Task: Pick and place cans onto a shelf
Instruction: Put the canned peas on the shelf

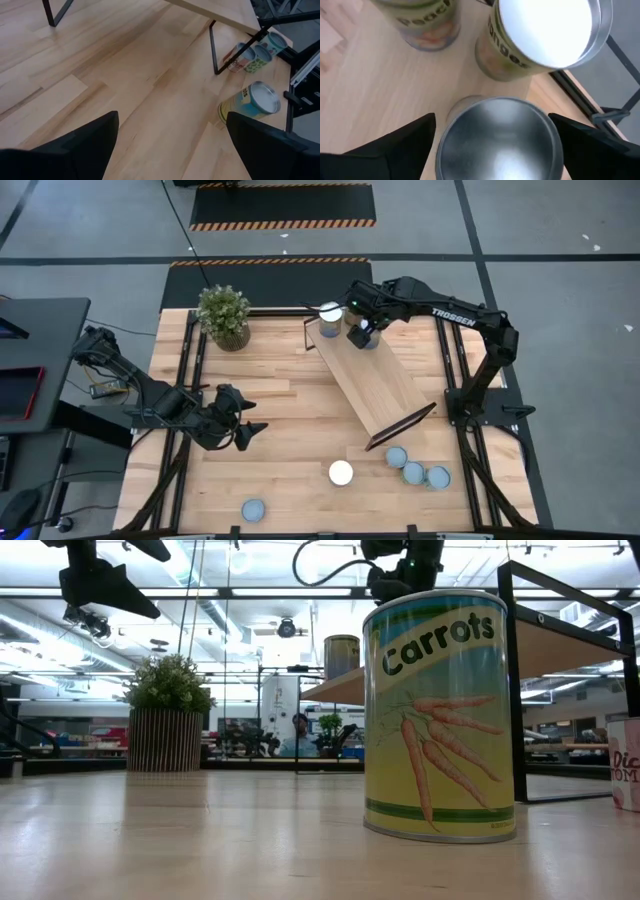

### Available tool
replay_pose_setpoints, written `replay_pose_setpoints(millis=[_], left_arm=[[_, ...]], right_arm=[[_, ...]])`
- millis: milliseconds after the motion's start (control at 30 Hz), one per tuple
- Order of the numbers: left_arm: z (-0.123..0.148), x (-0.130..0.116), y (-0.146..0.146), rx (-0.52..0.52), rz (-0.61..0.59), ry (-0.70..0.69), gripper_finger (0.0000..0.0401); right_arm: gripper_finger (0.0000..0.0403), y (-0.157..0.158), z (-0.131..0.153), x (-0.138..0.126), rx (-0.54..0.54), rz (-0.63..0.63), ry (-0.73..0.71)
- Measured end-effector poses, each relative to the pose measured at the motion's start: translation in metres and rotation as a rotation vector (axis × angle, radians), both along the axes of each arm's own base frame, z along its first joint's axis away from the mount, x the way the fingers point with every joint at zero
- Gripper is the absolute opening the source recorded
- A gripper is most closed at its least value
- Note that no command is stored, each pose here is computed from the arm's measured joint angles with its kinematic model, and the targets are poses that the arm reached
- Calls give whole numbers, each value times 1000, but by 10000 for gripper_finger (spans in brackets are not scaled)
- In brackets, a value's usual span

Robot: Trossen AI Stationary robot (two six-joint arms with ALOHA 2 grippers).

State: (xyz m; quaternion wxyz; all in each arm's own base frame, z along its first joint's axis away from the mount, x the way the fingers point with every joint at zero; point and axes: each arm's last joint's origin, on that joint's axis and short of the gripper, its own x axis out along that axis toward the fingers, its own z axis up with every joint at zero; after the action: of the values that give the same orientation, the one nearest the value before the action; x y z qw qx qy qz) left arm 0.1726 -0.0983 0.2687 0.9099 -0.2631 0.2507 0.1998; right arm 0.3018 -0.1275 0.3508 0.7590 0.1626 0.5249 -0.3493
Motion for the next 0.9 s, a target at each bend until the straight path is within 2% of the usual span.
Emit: replay_pose_setpoints(millis=[300,467,667,900], left_arm=[[0,0,0,-7,-7,2,375],[0,0,-2,-33,-34,18,375],[0,0,-2,-37,-35,15,375],[0,2,2,-36,-15,14,375]], right_arm=[[392,6,27,0,-71,10,-64],[391,31,41,-4,-74,75,-8],[391,60,37,-8,-147,145,147],[391,56,15,-8,-191,131,252]])
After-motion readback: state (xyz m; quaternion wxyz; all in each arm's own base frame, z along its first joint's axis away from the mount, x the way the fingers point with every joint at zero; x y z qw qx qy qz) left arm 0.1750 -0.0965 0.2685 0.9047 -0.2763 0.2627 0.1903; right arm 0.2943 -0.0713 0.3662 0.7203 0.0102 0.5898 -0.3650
